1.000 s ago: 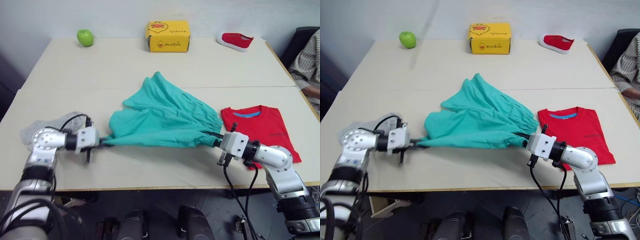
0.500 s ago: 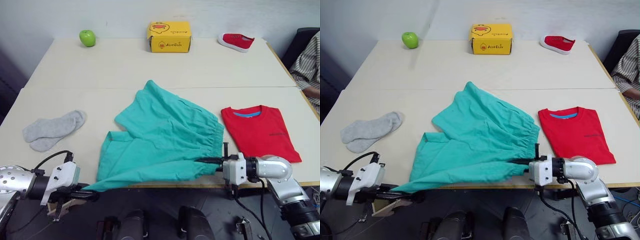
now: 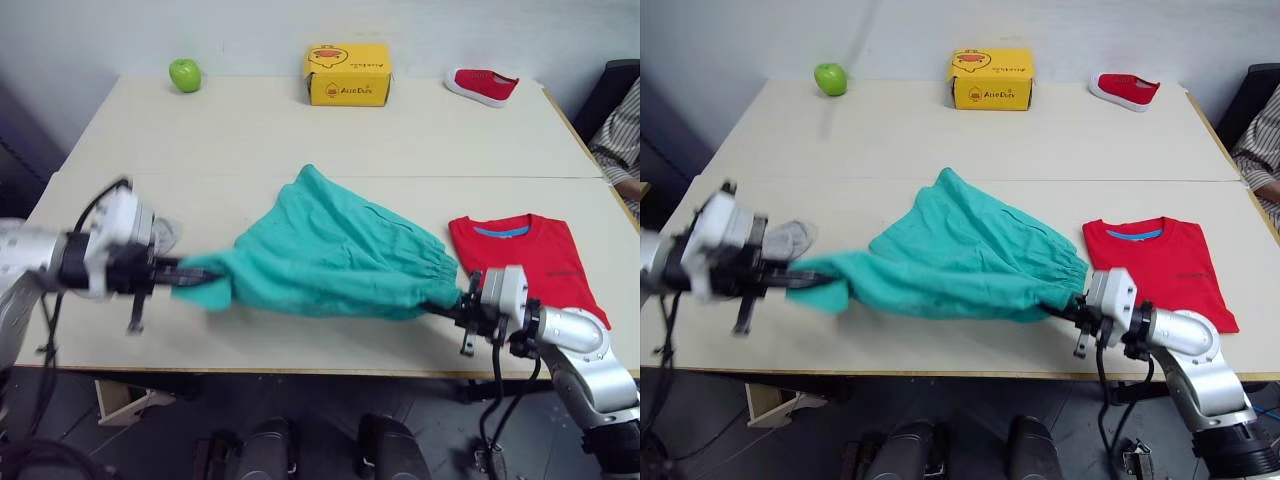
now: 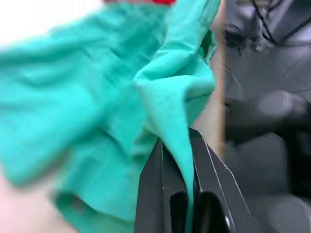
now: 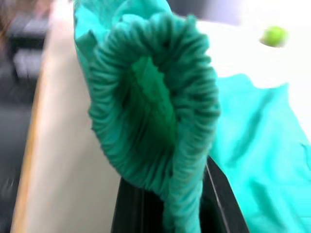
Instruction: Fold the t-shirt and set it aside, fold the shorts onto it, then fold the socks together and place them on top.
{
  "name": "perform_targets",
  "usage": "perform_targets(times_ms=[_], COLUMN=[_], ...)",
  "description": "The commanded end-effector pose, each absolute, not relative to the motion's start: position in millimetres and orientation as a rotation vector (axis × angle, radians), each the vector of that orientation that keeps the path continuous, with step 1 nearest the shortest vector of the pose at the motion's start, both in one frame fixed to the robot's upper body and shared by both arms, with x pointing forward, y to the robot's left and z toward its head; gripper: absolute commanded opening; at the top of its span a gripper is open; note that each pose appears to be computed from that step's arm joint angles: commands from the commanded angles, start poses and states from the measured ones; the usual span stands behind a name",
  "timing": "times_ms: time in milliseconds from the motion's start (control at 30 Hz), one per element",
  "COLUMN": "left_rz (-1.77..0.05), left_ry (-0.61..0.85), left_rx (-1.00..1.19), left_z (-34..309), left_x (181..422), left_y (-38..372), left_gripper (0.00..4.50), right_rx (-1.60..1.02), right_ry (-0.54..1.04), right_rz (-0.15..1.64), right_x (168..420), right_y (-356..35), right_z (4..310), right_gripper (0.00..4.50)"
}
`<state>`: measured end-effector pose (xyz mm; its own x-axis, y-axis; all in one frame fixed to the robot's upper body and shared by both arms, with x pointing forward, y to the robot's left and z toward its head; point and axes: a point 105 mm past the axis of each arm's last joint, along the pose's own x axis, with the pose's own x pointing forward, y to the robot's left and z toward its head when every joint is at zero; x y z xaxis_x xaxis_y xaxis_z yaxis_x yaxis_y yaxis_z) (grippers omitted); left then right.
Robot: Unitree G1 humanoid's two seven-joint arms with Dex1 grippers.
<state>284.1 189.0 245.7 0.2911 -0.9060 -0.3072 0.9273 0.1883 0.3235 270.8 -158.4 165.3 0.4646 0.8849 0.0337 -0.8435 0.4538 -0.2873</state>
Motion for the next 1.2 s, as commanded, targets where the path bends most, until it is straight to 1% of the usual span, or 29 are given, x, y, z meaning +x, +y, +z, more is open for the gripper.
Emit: perform_targets(times_ms=[33, 100, 133, 233, 333, 433, 567, 600, 633, 700, 767, 800, 867, 900, 933, 967, 1000, 1033, 1100, 1200], left_rz=[-1.23, -1.19, -1.162, -1.055, -0.965, -0.889, -0.807, -0.797, -0.794, -0.774, -0.729, -0.699, -0.671, -0.665, -0.744, -0.803, -0.875, -0.971, -1.118, -1.32], left_ry=[-0.05, -0.096, -0.095, -0.098, -0.1, -0.098, -0.098, -0.092, -0.093, -0.098, -0.118, -0.128, -0.144, -0.149, -0.183, -0.211, -0.236, -0.24, -0.219, -0.115], left_rx=[0.665, 0.761, 0.804, 0.888, 0.92, 0.936, 0.862, 0.832, 0.811, 0.766, 0.704, 0.69, 0.667, 0.658, 0.62, 0.598, 0.598, 0.609, 0.646, 0.71], left_z=[269, 278, 280, 282, 277, 267, 259, 258, 257, 259, 266, 270, 276, 278, 283, 288, 290, 287, 276, 245], left_x=[338, 370, 384, 417, 435, 447, 457, 458, 459, 460, 462, 463, 462, 462, 453, 446, 438, 427, 410, 386], left_y=[180, 165, 159, 140, 127, 115, 109, 109, 109, 111, 119, 126, 138, 142, 144, 145, 147, 150, 155, 166], left_gripper=[0.03, 0.03, 0.03, 0.03, 0.03, 0.03, 0.03, 0.19, 0.43, 0.91, 1.58, 1.87, 2.55, 2.83, 3.09, 3.44, 3.65, 4.02, 4.47, 4.47], right_rx=[-0.036, 0.02, 0.027, 0.044, 0.013, 0.043, 0.068, 0.072, 0.066, 0.067, 0.053, 0.033, -0.017, -0.04, -0.062, -0.076, -0.102, -0.153, -0.239, -0.379], right_ry=[-0.162, -0.108, -0.09, -0.022, 0.055, 0.062, 0.089, 0.105, 0.096, 0.096, 0.08, 0.06, 0.023, 0.01, -0.011, -0.024, -0.05, -0.08, -0.098, -0.048], right_rz=[0.9, 0.866, 0.854, 0.771, 0.697, 0.614, 0.564, 0.566, 0.543, 0.519, 0.494, 0.475, 0.446, 0.44, 0.449, 0.458, 0.514, 0.598, 0.739, 0.948], right_x=[292, 300, 304, 324, 338, 349, 347, 344, 343, 340, 336, 334, 330, 328, 324, 320, 314, 305, 289, 265], right_y=[-173, -174, -173, -175, -179, -183, -187, -187, -189, -194, -202, -208, -220, -225, -228, -229, -222, -211, -190, -163], right_z=[192, 192, 192, 186, 173, 170, 163, 160, 161, 160, 163, 166, 172, 175, 181, 186, 193, 198, 198, 179], right_gripper=[0.0, 0.0, 0.0, 0.0, 0.0, 0.0, 0.0, 0.28, 0.62, 1.14, 1.9, 2.2, 2.98, 3.29, 3.58, 3.98, 4.23, 4.5, 4.5, 4.5])
